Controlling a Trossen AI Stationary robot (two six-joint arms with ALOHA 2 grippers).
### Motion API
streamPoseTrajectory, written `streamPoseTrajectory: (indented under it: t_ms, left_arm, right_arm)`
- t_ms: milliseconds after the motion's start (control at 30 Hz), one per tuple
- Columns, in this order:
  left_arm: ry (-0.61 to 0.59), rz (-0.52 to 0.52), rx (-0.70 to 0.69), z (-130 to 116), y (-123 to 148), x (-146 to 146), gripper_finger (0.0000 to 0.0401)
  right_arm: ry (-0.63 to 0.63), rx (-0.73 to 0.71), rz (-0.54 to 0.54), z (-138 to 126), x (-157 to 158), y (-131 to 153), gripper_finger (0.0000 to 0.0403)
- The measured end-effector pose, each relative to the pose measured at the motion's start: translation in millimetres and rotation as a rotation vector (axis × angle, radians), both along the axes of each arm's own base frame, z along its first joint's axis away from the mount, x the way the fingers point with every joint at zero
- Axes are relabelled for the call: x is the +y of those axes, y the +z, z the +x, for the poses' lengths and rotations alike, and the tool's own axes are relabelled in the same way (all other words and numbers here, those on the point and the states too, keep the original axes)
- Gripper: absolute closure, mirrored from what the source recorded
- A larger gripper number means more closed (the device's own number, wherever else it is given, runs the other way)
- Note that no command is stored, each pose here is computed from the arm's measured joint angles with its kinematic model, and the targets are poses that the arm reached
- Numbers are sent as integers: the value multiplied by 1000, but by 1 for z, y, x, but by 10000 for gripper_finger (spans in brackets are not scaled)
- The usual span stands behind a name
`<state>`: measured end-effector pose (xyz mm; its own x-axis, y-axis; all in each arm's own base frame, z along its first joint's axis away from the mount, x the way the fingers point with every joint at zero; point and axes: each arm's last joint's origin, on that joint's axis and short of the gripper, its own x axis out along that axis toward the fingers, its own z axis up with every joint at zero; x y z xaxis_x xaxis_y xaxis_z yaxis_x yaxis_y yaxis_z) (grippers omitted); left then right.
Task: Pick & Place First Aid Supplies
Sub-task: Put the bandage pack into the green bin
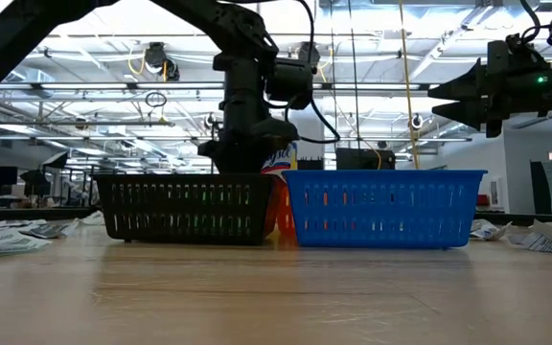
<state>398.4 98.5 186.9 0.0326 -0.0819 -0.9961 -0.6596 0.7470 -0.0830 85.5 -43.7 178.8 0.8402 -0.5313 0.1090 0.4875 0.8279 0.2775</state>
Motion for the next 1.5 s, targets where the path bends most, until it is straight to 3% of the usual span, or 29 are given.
streamPoseTrajectory:
  t_ms: [200,600,767,1167,1500]
  left_arm:
    - [61,-11,-1,-6,9,5,178]
    - [204,10,-57,-23,35,12,171]
    - [225,44,-79,-49,43,15,171]
    - [45,67,-61,-130,32,16,171]
    - [8,95,-17,-187,23,22,171]
  right_arm:
    - [0,0,0,0,0,0,161]
    - [0,1,0,0,0,0,161]
    - [0,0,0,0,0,0,161]
    - [0,1,0,0,0,0,161]
    - [0,1,0,0,0,0,161]
